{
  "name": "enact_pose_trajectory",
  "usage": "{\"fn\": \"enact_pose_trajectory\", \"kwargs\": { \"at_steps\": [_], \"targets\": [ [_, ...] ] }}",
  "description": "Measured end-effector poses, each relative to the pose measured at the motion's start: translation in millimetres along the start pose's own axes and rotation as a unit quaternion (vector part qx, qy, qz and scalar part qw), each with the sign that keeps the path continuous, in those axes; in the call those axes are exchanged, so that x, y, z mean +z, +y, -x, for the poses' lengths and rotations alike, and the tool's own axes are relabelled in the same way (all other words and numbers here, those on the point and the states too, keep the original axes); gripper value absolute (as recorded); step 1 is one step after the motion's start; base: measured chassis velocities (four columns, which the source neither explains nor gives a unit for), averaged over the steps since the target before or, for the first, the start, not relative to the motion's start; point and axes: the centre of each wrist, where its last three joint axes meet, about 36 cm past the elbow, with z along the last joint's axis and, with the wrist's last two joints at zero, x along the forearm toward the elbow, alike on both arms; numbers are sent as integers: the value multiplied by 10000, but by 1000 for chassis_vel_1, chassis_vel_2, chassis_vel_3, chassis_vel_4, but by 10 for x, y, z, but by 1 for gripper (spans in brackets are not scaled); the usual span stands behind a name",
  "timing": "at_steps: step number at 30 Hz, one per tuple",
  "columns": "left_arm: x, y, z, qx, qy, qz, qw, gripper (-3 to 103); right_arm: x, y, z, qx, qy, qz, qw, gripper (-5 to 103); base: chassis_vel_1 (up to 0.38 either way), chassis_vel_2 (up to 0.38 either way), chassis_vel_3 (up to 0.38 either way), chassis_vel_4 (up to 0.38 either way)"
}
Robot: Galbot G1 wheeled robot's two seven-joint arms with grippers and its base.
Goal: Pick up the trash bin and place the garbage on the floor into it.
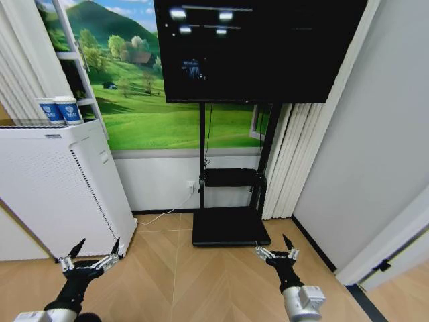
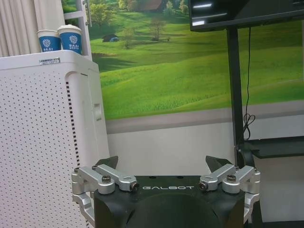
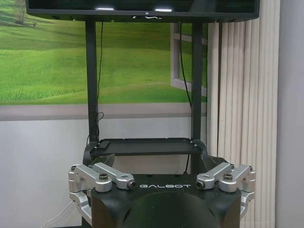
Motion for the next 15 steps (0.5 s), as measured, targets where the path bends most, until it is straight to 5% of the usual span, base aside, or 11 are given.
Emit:
{"fn": "enact_pose_trajectory", "kwargs": {
  "at_steps": [15],
  "targets": [
    [0,0,0,0,-1,0,10000,100,0,0,0,0,0,0,10000,100,0,0,0,0]
  ]
}}
